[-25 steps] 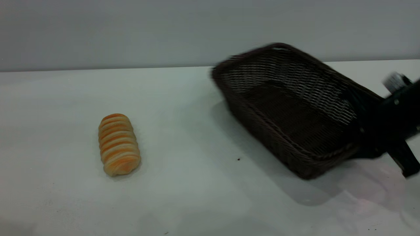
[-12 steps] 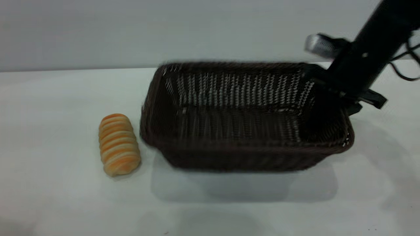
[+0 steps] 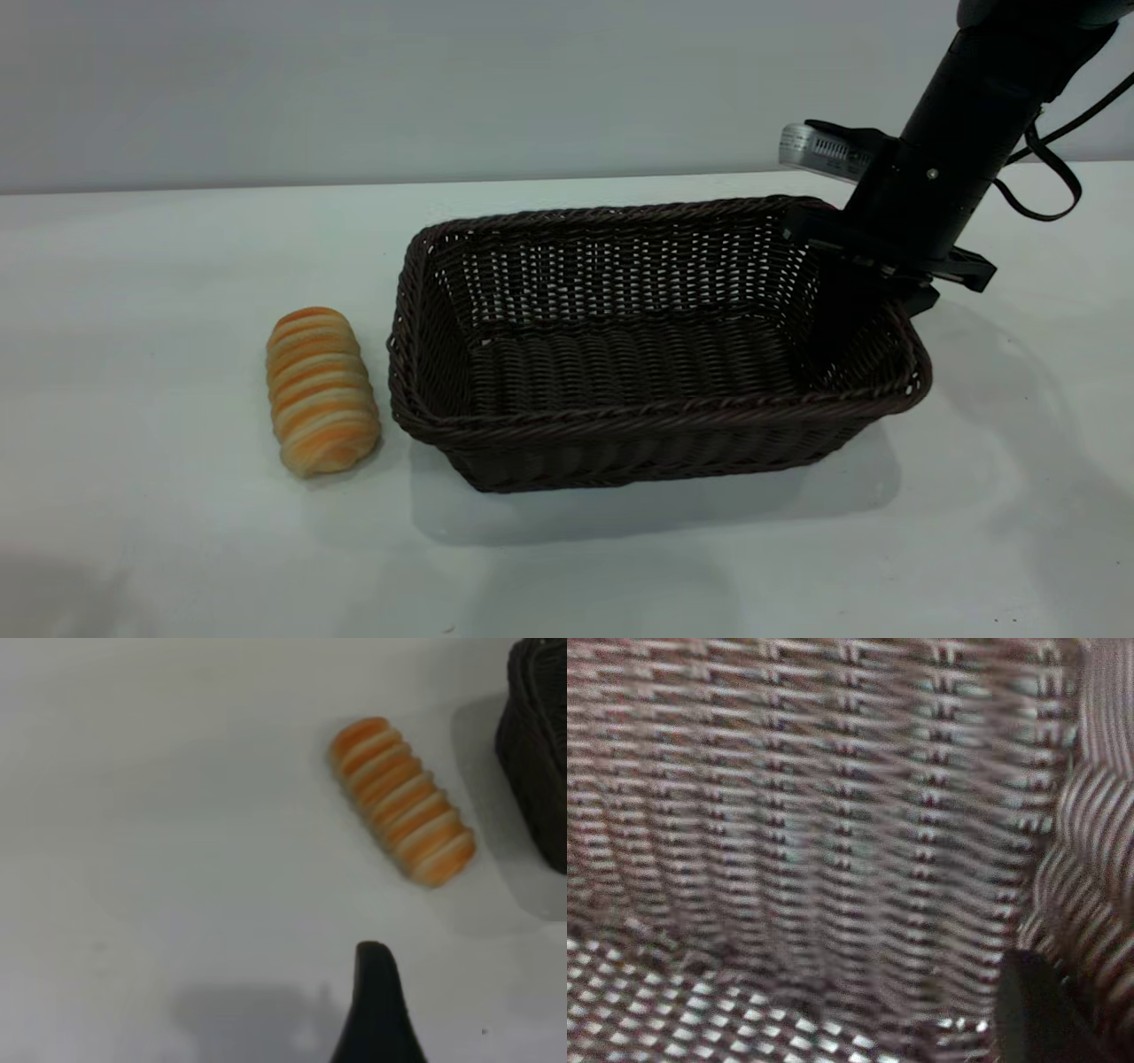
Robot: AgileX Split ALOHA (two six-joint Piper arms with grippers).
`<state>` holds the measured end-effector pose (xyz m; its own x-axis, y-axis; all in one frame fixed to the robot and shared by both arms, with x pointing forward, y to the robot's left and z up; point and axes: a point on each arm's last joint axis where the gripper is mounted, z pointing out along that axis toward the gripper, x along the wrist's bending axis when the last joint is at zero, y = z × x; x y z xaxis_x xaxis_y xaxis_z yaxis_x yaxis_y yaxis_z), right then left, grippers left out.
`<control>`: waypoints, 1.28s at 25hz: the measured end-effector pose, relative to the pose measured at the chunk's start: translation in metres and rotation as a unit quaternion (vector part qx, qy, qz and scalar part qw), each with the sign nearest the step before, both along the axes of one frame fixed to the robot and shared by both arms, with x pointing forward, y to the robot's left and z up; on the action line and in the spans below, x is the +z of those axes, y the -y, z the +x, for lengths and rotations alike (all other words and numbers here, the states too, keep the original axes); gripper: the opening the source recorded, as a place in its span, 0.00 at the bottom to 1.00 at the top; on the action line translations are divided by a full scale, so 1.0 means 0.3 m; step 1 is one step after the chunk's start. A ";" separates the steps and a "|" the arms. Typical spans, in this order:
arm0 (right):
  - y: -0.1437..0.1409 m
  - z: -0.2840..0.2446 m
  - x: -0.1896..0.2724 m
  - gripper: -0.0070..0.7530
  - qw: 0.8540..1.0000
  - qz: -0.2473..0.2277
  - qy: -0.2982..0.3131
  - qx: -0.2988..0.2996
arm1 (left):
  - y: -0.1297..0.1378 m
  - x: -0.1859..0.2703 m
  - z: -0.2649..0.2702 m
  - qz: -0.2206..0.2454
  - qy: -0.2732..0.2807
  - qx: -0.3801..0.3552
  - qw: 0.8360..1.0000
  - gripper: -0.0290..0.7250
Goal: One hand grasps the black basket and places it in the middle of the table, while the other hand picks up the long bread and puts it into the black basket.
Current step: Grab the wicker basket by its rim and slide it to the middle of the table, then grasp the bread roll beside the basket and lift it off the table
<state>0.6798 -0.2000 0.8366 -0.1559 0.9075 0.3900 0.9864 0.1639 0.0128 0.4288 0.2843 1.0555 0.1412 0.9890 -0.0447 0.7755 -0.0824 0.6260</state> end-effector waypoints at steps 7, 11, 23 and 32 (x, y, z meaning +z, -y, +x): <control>0.012 0.000 0.043 0.56 1.000 -0.014 0.012 0.020 | 0.016 -0.195 0.171 -0.035 -0.080 0.031 0.996 0.81; 0.046 0.003 0.240 0.63 0.997 -0.018 0.064 0.025 | 0.029 -0.340 0.248 -0.053 -0.133 0.053 0.988 0.81; 0.064 -0.243 0.895 0.54 0.975 0.027 0.211 0.066 | 0.126 -0.592 0.479 -0.047 -0.210 0.025 0.976 0.81; 0.079 -0.565 1.014 0.48 0.966 0.066 0.240 0.074 | 0.229 -0.719 0.602 -0.050 -0.223 -0.001 0.973 0.81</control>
